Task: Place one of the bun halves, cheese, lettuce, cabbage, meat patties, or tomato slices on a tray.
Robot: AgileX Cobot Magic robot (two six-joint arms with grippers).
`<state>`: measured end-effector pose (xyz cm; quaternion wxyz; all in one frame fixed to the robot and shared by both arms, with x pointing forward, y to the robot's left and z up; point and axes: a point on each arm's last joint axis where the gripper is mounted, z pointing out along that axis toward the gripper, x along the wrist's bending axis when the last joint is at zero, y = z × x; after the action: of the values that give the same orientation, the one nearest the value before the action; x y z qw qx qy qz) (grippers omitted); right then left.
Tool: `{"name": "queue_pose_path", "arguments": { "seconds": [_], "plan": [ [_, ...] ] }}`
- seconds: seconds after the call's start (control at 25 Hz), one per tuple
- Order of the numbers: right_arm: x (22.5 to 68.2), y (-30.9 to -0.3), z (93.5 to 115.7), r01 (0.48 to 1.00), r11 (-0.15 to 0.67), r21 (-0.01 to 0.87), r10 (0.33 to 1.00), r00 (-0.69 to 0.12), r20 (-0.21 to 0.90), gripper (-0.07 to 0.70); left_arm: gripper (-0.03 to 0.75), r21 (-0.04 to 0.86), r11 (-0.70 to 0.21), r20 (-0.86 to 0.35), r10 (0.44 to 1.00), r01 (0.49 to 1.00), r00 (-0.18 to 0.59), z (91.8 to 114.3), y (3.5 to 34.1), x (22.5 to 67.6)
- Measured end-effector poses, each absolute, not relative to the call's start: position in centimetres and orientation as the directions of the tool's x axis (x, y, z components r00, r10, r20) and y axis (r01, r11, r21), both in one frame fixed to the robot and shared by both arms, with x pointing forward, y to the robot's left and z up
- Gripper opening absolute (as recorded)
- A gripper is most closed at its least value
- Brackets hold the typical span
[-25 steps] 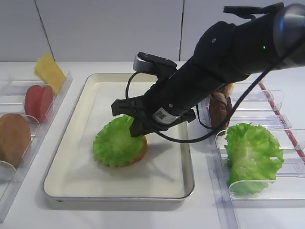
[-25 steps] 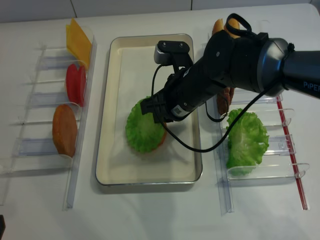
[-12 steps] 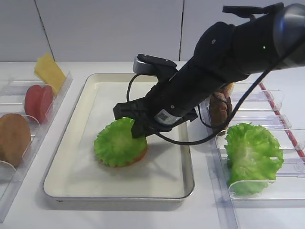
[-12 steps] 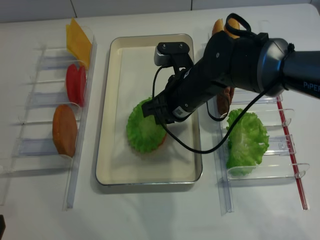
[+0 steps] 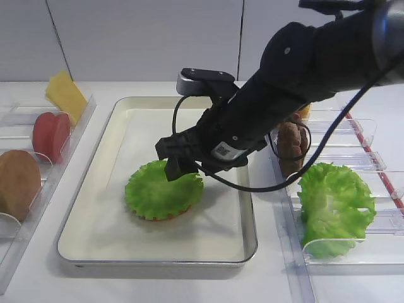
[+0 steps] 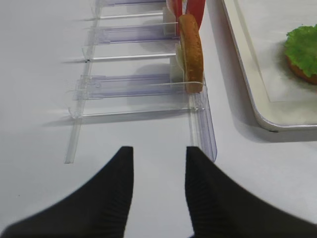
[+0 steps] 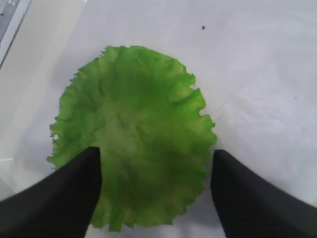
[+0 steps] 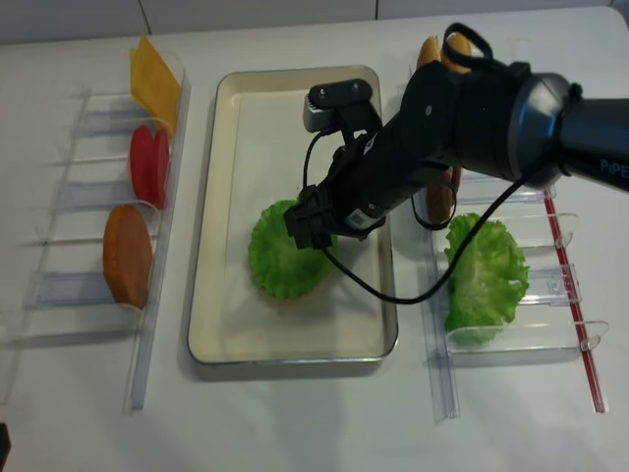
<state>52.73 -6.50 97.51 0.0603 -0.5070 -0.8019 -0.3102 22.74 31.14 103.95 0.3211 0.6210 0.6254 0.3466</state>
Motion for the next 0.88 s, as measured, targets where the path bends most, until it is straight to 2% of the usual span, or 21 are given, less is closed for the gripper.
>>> {"name": "queue_pose_path", "arguments": {
  "seconds": [0.16, 0.32, 0.68, 0.88],
  "plan": [
    [52.1, -7.2, 99.6, 0.822, 0.316, 0.474, 0.772, -0.513, 0.375, 0.484, 0.258, 0.832, -0.012, 0.029, 0.999, 0.554, -0.022, 104.0, 31.1, 22.7],
    [51.0, -8.5, 101.8, 0.808, 0.356, 0.469, 0.793, -0.527, 0.305, 0.485, 0.258, 0.832, -0.012, 0.029, 0.999, 0.554, -0.022, 104.0, 31.1, 22.7],
    [46.7, -13.1, 106.4, 0.857, 0.411, 0.312, 0.87, -0.471, 0.148, 0.485, 0.258, 0.832, -0.012, 0.029, 0.999, 0.554, -0.022, 104.0, 31.1, 22.7],
    [44.3, -15.5, 108.8, 0.857, 0.442, 0.265, 0.877, -0.475, 0.071, 0.485, 0.258, 0.832, -0.012, 0.029, 0.999, 0.554, -0.022, 104.0, 31.1, 22.7]
  ]
}}
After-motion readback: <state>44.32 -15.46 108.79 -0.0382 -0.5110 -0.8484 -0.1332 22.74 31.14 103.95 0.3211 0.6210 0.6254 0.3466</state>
